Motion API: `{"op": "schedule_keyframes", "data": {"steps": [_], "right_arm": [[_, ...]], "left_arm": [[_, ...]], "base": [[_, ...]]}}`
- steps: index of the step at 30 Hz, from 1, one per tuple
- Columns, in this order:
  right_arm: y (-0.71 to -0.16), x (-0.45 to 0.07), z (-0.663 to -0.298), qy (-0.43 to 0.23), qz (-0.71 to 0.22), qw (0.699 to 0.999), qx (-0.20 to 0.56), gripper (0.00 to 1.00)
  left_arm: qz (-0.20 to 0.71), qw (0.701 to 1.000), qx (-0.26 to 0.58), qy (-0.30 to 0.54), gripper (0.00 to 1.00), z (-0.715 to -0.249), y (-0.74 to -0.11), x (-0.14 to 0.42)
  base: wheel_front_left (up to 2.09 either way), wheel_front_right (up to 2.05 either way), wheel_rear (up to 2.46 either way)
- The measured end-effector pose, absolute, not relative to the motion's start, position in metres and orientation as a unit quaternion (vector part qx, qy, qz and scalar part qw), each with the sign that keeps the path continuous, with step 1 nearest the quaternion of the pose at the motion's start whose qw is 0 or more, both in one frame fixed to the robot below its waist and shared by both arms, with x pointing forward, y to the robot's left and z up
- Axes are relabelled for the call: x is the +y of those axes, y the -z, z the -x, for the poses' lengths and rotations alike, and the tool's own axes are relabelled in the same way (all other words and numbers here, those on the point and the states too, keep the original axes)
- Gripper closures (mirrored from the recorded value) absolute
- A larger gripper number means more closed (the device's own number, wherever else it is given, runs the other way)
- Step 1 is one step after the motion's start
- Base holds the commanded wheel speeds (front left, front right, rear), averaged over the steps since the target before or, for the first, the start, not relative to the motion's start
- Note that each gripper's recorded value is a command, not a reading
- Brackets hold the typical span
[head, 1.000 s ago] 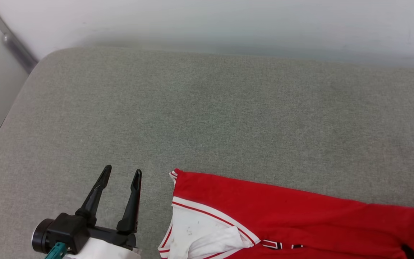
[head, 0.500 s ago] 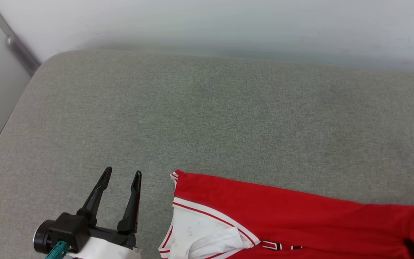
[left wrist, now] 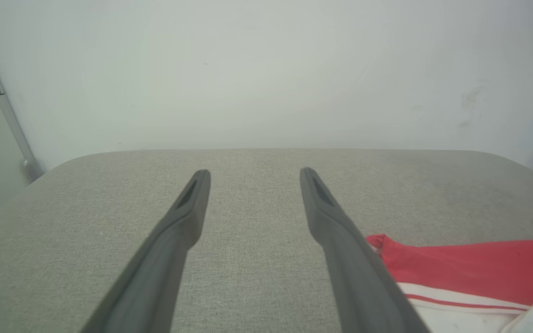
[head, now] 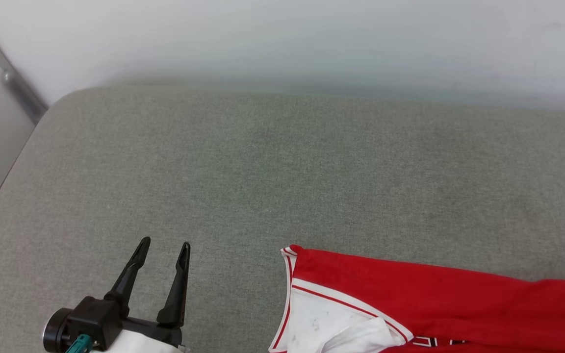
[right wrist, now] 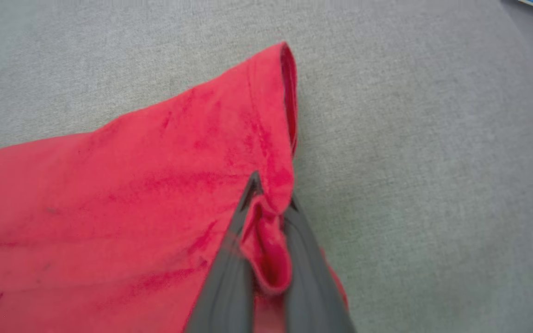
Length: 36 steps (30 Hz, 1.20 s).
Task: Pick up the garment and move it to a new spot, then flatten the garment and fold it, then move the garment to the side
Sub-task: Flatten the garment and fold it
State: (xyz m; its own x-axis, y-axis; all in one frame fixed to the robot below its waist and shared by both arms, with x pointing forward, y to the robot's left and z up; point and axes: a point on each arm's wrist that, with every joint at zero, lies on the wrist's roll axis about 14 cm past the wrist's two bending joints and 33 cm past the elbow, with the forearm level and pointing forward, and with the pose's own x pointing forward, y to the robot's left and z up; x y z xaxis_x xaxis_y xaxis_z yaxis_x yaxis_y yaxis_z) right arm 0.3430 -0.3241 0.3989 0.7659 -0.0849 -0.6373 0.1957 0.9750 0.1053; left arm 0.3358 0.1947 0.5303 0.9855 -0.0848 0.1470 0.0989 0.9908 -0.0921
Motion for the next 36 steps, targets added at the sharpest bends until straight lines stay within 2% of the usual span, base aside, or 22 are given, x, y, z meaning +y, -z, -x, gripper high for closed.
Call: {"op": "schedule_keyframes", "data": {"steps": [9, 17, 29, 36], "right_arm": [[-0.432, -0.273, -0.335, -0.011, -0.093, 0.941, 0.325, 1.00], [-0.455, -0.183, -0.322, -0.120, -0.142, 0.925, 0.330, 1.00], [-0.473, -0.048, -0.303, -0.288, -0.211, 0.866, 0.351, 1.00], [-0.473, -0.010, -0.310, -0.329, -0.264, 0.842, 0.337, 1.00]], "left_arm": [[0.053, 0.994, -0.076, 0.057, 0.00, -0.327, -0.533, 0.188], [0.055, 0.993, -0.079, 0.061, 0.00, -0.321, -0.534, 0.187], [0.056, 0.995, -0.077, 0.043, 0.00, -0.308, -0.532, 0.197], [0.056, 0.995, -0.074, 0.027, 0.00, -0.303, -0.530, 0.206]], "base": [[0.00, 0.00, 0.00], [0.00, 0.00, 0.00], [0.00, 0.00, 0.00], [0.00, 0.00, 0.00]]}}
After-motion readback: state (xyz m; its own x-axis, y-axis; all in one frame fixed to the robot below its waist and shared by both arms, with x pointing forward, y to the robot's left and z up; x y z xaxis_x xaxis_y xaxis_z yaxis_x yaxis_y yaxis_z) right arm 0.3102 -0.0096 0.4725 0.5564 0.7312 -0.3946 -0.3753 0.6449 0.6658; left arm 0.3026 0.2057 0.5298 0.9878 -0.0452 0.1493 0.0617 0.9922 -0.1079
